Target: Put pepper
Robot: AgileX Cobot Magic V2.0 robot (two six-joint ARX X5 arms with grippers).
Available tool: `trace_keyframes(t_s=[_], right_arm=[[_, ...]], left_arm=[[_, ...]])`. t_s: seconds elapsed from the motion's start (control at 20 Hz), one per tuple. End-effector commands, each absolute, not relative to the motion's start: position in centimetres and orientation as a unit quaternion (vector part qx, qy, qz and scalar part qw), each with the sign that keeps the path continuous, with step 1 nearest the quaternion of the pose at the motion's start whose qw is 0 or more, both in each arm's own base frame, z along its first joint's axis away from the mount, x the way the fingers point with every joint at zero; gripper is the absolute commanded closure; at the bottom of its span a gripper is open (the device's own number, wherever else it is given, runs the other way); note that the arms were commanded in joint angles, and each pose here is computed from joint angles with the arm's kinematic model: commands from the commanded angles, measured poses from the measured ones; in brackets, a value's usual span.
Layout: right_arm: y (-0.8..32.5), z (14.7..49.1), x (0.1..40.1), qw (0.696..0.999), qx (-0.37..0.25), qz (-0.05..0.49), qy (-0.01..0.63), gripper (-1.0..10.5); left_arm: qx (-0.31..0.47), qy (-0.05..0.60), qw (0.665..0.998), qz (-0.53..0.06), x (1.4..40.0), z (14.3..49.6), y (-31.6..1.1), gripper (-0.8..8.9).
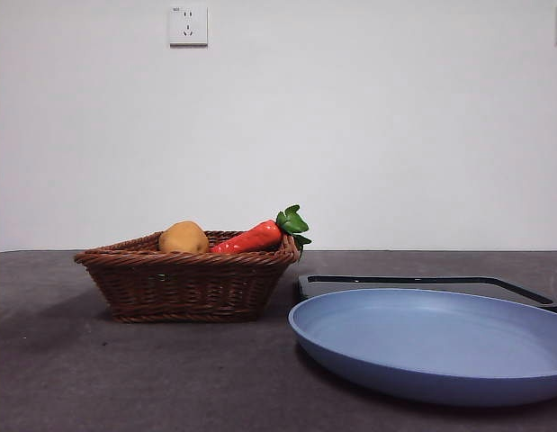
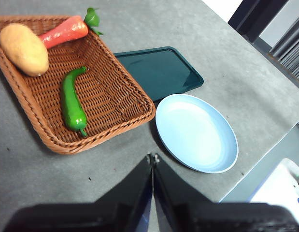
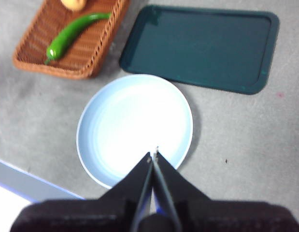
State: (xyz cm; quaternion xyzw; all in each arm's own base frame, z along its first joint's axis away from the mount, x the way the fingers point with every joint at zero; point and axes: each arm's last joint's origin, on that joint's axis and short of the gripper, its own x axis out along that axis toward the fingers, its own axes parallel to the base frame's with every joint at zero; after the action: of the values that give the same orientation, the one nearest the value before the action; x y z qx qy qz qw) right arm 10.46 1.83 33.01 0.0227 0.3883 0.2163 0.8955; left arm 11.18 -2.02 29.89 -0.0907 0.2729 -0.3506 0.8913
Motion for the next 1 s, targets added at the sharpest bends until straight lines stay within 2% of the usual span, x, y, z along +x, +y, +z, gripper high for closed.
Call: trace_keyframes(t_s=[0.05,0.15,0.2,0.25,0.3,0.35,0.6,0.8,1.0], right_arm=[[1.9,33.5,10.7,0.898,0.009,0.224,0.379,9.3],[1.9,33.4,10.8,0.897,0.01,0.224,0.381,9.0],[1.9,33.4,10.8,0.897,0.012,0.223,0.382,8.4],[1.9,33.4,10.9,0.896,0.016,0.22,0.385,7.6],[1.9,33.3,11.0,0.895,0.023,0.216,0.39,6.6],[1.9,33.2,11.2,0.893,0.028,0.214,0.394,6.2],[2.1,32.3,13.5,0.875,0.035,0.212,0.433,6.2],[2.5,30.4,17.6,0.853,0.042,0.209,0.476,6.2],[3.1,27.0,22.0,0.822,0.044,0.211,0.528,6.2]], left_arm=[[-0.075,0.256,0.895,-0.357,11.2,30.5,-2.0,7.95],[-0.079,0.257,0.895,-0.356,11.2,30.5,-2.0,6.53],[-0.078,0.257,0.895,-0.355,11.2,30.5,-2.0,5.35],[-0.079,0.258,0.895,-0.356,11.2,30.5,-2.0,4.85],[-0.081,0.258,0.895,-0.355,11.2,30.5,-2.0,4.74],[-0.082,0.259,0.895,-0.355,11.2,30.5,-2.0,4.74],[-0.082,0.259,0.895,-0.355,11.2,30.5,-2.0,4.75],[-0.082,0.258,0.895,-0.355,11.2,30.5,-2.0,4.75],[-0.082,0.258,0.895,-0.355,11.2,30.5,-2.0,4.75]])
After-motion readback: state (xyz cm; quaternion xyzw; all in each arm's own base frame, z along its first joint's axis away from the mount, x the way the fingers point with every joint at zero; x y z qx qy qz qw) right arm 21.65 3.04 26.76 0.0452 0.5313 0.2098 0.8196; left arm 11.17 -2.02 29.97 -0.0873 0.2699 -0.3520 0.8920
